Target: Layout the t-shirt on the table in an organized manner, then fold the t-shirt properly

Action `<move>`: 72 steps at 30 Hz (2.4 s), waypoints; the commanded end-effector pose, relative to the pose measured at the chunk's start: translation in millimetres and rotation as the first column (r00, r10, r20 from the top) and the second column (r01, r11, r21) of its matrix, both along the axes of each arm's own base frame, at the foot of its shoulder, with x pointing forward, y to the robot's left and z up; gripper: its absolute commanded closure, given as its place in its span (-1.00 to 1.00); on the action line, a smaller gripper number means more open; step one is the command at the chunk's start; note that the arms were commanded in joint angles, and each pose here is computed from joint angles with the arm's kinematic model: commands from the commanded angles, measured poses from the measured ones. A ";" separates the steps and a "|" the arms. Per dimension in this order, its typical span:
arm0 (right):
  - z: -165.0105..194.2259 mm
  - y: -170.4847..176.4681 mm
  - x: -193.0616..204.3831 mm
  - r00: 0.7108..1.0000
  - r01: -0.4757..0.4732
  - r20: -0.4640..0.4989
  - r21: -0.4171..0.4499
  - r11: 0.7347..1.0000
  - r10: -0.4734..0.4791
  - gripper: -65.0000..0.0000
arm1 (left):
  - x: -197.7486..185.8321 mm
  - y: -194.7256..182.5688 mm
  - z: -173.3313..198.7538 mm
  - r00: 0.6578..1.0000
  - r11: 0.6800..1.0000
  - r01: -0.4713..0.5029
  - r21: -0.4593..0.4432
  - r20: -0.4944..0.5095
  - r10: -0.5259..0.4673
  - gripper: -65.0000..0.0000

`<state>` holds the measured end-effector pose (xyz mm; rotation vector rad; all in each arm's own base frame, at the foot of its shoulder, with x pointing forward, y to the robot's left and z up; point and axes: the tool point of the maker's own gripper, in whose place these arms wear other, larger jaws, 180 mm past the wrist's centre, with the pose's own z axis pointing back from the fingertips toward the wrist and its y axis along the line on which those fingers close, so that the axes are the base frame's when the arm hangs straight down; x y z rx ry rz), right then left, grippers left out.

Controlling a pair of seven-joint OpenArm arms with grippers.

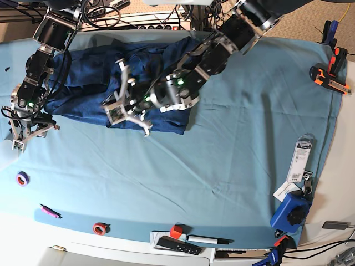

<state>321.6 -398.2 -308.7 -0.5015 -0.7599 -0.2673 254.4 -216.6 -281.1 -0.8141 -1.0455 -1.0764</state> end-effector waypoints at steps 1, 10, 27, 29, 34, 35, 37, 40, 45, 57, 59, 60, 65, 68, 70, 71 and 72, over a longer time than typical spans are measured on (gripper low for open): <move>22.5 -10.6 7.5 0.999 -0.007 0.044 -0.072 0.997 0.010 0.05 | 6.4 -7.4 24.2 0.999 0.999 0.007 -0.052 0.041 -0.005 1.00; 46.3 -57.1 -20.6 0.997 0.061 0.049 0.004 0.998 -0.061 -0.08 | 40.9 22.8 12.8 0.996 0.995 -0.077 0.058 0.039 0.075 0.30; -0.9 -19.0 -50.2 0.927 -0.338 0.367 0.717 0.610 0.082 -0.14 | 44.4 42.9 -3.4 0.995 0.991 -0.094 0.093 0.026 0.092 0.29; 1.2 -14.4 -46.3 0.909 -0.383 0.408 0.727 0.571 0.090 -0.14 | 44.4 42.9 -3.5 0.995 0.991 -0.094 0.094 0.027 0.092 0.29; 10.5 -5.0 -36.7 0.891 -0.436 0.428 0.721 0.538 0.149 -0.14 | 44.4 42.7 -3.4 0.995 0.991 -0.094 0.093 0.026 0.092 0.29; 16.4 -2.8 -33.6 0.881 -0.458 0.446 0.716 0.526 0.160 -0.14 | 44.4 42.7 -3.3 0.995 0.991 -0.094 0.093 0.026 0.091 0.29; 22.4 -0.8 -31.9 0.872 -0.478 0.453 0.712 0.515 0.183 -0.14 | 44.4 42.9 -3.6 0.995 0.991 -0.094 0.094 0.026 0.092 0.29; 22.7 -2.9 -35.5 0.881 -0.469 0.416 0.711 0.524 0.225 -0.14 | 44.4 43.1 -3.8 0.995 0.991 -0.094 0.095 0.026 0.092 0.29; 7.9 0.8 -49.7 0.901 -0.431 0.317 0.734 0.525 0.296 -0.14 | 44.4 42.9 -3.6 0.995 0.991 -0.094 0.094 0.026 0.092 0.29; -12.6 3.0 -72.0 0.881 -0.360 0.076 0.749 0.556 0.467 -0.13 | 40.6 43.1 -7.9 0.996 0.991 -0.093 0.096 0.013 0.092 0.29; -10.4 -0.2 -72.8 0.877 -0.357 0.057 0.743 0.566 0.478 -0.13 | 39.3 43.1 -9.2 0.996 0.991 -0.092 0.097 0.009 0.092 0.29; -10.6 -0.6 -73.4 0.874 -0.355 0.049 0.742 0.568 0.483 -0.13 | 38.7 42.9 -9.5 0.996 0.991 -0.092 0.095 0.007 0.092 0.29; -25.1 12.8 -78.2 0.858 -0.342 0.018 0.766 0.545 0.513 -0.13 | 38.8 42.9 -9.4 0.996 0.991 -0.092 0.096 0.007 0.092 0.29; -38.3 27.0 -81.8 0.847 -0.333 0.009 0.789 0.517 0.531 -0.13 | 38.8 42.9 -9.4 0.996 0.991 -0.092 0.095 0.007 0.092 0.29; -46.2 36.6 -83.5 0.843 -0.328 0.011 0.803 0.497 0.538 -0.13 | 38.8 42.8 -9.3 0.996 0.991 -0.092 0.095 0.007 0.092 0.29; -49.2 40.7 -83.8 0.842 -0.327 0.016 0.809 0.488 0.539 -0.13 | 38.8 42.9 -9.4 0.996 0.991 -0.092 0.096 0.007 0.092 0.29; -51.7 44.4 -83.9 0.843 -0.327 0.022 0.814 0.480 0.538 -0.13 | 38.8 42.9 -9.4 0.996 0.991 -0.092 0.095 0.007 0.092 0.29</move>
